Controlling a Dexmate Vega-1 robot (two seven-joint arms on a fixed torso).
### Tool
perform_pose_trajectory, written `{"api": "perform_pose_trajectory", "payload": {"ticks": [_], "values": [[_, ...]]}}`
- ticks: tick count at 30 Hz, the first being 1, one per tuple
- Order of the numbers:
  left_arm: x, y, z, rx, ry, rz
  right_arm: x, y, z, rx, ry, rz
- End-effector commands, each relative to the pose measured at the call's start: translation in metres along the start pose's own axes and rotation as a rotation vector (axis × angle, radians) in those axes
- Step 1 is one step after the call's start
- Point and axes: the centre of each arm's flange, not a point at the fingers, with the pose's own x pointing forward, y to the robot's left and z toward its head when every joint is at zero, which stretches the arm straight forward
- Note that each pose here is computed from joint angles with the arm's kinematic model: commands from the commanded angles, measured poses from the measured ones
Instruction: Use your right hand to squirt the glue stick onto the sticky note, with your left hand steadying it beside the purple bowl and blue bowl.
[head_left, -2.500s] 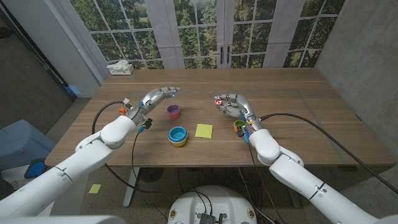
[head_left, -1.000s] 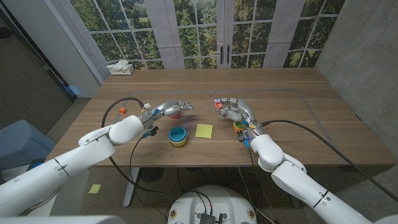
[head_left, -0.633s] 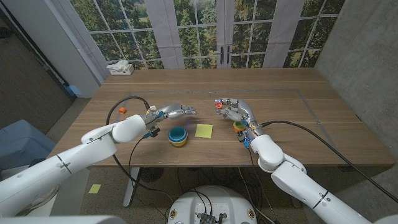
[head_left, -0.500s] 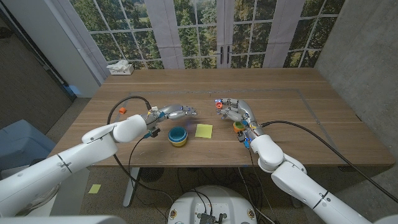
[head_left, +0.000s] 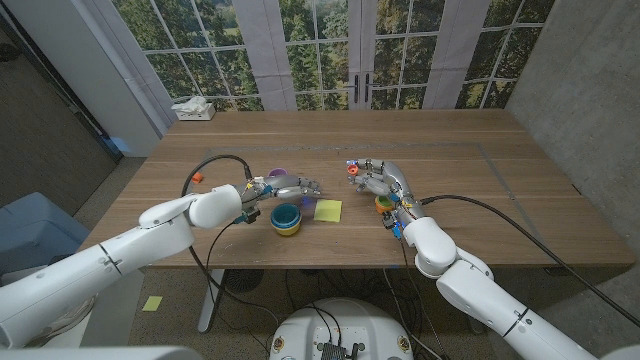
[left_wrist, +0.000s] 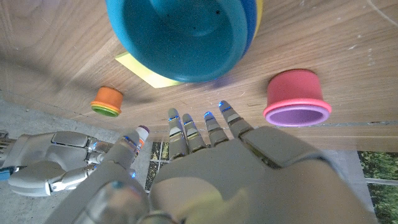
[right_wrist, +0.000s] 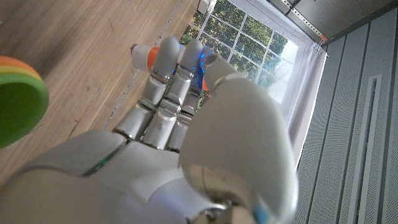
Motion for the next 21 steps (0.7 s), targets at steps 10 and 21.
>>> {"api": "perform_pose_trajectory", "payload": {"ticks": [10, 21], "values": [[0.015, -0.014, 0.024, 0.213, -0.005, -0.140, -0.005, -0.004, -0.004, 0.018, -0.004, -0.020], [0.014, -0.019, 0.035, 0.314, -0.026, -0.136, -0.006, -0.006, -0.006, 0.026, -0.001, -0.021]]}}
